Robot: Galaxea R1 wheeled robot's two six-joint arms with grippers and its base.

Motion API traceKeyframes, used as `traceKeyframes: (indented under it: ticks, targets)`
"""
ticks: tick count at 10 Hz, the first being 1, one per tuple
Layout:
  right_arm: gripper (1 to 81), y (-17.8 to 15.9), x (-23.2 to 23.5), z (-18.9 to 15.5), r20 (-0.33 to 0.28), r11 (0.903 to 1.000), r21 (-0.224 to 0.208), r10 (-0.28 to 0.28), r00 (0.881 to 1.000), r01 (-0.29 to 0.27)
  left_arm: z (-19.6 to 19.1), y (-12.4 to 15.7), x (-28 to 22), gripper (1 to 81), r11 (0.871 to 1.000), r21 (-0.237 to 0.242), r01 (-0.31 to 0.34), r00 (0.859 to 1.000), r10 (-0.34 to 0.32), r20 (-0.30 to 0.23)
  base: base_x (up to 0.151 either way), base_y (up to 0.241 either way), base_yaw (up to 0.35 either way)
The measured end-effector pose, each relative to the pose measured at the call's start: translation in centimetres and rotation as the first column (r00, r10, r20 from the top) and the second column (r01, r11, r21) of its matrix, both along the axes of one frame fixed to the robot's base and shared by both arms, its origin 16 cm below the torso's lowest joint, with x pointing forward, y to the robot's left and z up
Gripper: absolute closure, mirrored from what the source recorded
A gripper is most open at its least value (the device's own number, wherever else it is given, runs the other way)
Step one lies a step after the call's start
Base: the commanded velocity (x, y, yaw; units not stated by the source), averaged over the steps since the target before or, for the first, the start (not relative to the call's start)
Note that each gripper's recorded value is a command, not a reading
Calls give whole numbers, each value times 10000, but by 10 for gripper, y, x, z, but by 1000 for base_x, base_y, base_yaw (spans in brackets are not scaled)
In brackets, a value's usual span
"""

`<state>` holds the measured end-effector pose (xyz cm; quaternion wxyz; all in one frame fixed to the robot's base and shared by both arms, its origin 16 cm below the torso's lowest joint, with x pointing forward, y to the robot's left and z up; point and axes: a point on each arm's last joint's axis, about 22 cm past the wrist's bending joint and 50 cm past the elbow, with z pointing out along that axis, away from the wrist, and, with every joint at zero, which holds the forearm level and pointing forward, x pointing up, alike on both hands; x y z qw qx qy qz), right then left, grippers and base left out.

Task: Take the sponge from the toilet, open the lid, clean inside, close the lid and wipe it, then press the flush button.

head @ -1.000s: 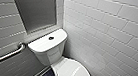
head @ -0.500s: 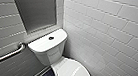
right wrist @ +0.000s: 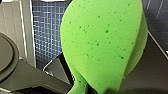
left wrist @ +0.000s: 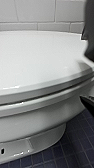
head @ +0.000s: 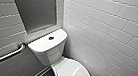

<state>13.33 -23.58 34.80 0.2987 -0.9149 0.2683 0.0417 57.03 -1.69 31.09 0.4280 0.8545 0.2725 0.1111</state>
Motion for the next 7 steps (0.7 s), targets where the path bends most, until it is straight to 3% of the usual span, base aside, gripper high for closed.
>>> traceKeyframes:
  ticks: [7]
  targets:
    - [811, 2, 2, -6, 89, 9999, -92, -93, 9999, 94, 1, -18, 11, 10, 9998, 100, 190, 9998, -190, 10, 0, 0, 0]
